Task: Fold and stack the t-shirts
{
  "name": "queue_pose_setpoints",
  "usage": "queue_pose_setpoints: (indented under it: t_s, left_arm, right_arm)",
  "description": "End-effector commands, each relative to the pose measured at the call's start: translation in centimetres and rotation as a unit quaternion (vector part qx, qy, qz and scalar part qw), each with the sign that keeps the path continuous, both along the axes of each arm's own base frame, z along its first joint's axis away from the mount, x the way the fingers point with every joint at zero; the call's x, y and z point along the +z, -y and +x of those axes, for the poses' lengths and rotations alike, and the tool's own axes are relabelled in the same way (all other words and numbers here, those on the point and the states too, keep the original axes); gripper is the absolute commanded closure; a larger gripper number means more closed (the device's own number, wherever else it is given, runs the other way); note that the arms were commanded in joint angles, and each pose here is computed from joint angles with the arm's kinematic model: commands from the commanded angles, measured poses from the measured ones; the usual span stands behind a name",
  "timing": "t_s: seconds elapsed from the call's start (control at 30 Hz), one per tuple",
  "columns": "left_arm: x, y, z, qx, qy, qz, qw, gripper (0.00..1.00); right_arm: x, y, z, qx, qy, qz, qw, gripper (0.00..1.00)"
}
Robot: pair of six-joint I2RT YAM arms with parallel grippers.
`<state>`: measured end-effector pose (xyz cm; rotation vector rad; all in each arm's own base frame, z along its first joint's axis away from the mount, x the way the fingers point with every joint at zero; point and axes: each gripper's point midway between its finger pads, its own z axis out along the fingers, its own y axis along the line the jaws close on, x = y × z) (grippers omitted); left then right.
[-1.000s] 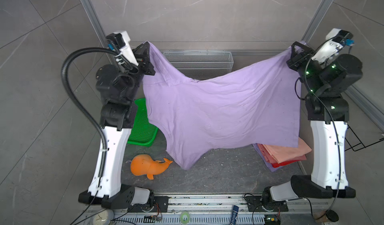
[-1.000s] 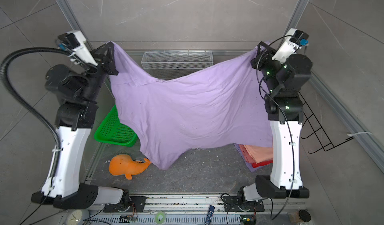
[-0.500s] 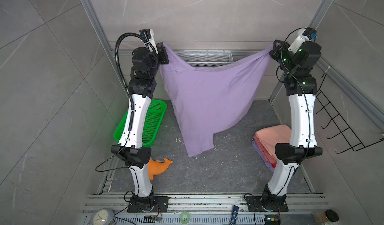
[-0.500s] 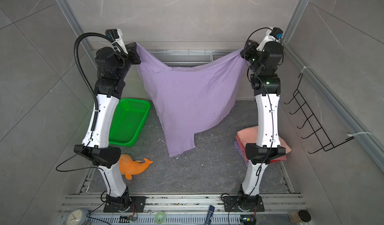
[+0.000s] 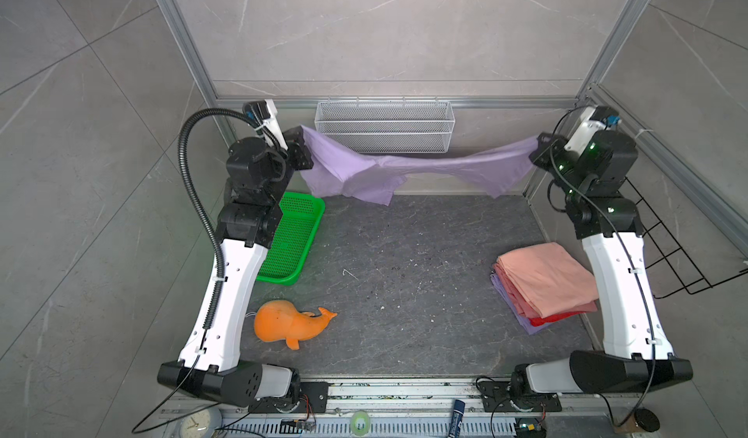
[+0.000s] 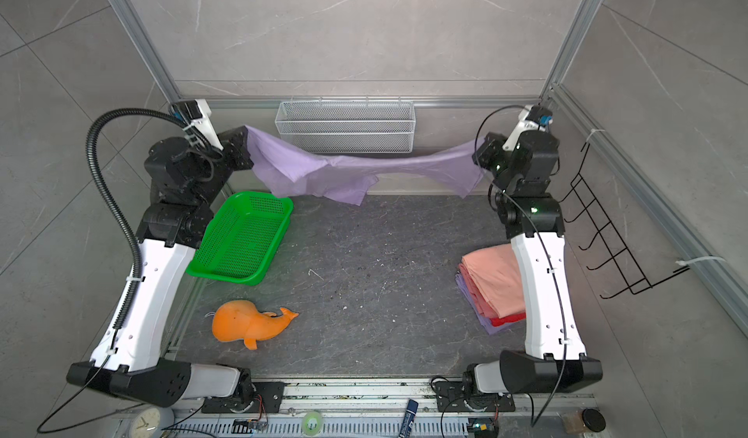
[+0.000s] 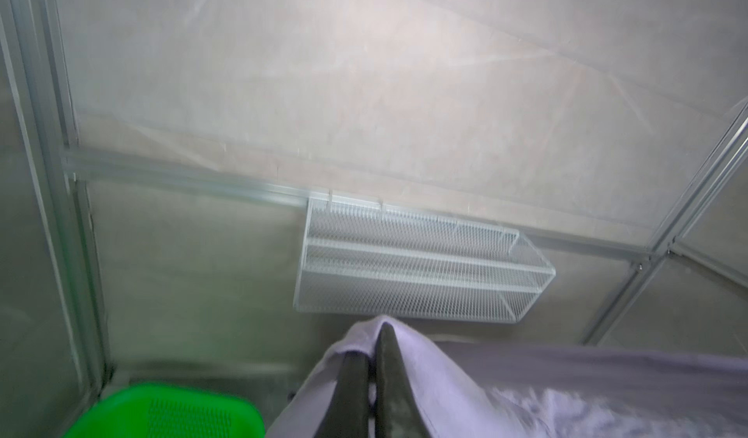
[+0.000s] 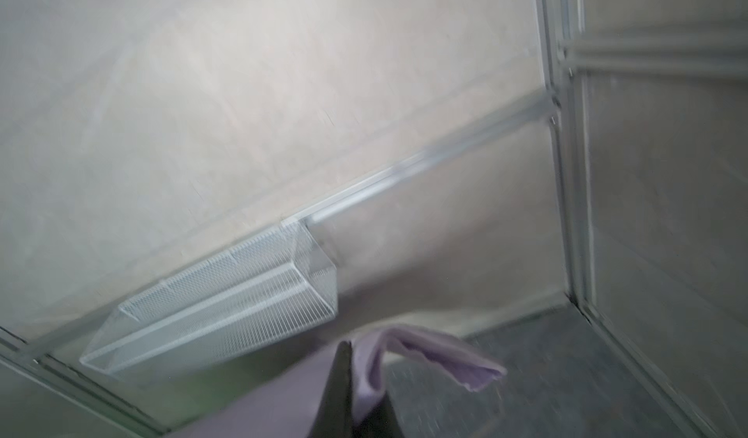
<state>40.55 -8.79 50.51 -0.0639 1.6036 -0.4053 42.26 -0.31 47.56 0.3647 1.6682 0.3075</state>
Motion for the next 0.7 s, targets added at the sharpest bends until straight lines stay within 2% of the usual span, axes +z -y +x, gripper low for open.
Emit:
queue_pose_setpoints:
  t_s: [0.0,0.13,0.27,0.4,0.5,0.67]
  left_arm:
    - [-13.2,0.5,-0.7,-0.004,-0.200,-0.055,0.978,1.00]
    - [-23.9,-0.1,-6.3,0.024,-0.345,-0.104,0.932,1.00]
    - [-30.5,-0.9,-11.3,0.055,-0.434,-0.131,0.890,1.00]
    - [-35.8,-0.2,-13.3,0.057,-0.507,-0.147,0.848,1.00]
    - [-38.1,0.2,-13.6,0.058,-0.537,-0.151,0.828,1.00]
    - [-38.6,0.4,-13.7,0.056,-0.549,-0.151,0.820,1.00]
  right_arm:
    - [-11.4,-0.2,-0.1,0.007,-0.118,-0.001,0.993,1.00]
    - [-22.4,-0.9,-2.6,0.016,-0.236,0.026,0.971,1.00]
    - [-30.1,-1.1,-5.6,0.011,-0.328,0.039,0.944,1.00]
    - [-36.4,-0.8,-7.7,-0.003,-0.406,0.042,0.913,1.00]
    - [-38.7,-0.4,-8.7,-0.019,-0.435,0.040,0.899,1.00]
    - [-40.0,0.1,-9.9,-0.037,-0.457,0.042,0.888,1.00]
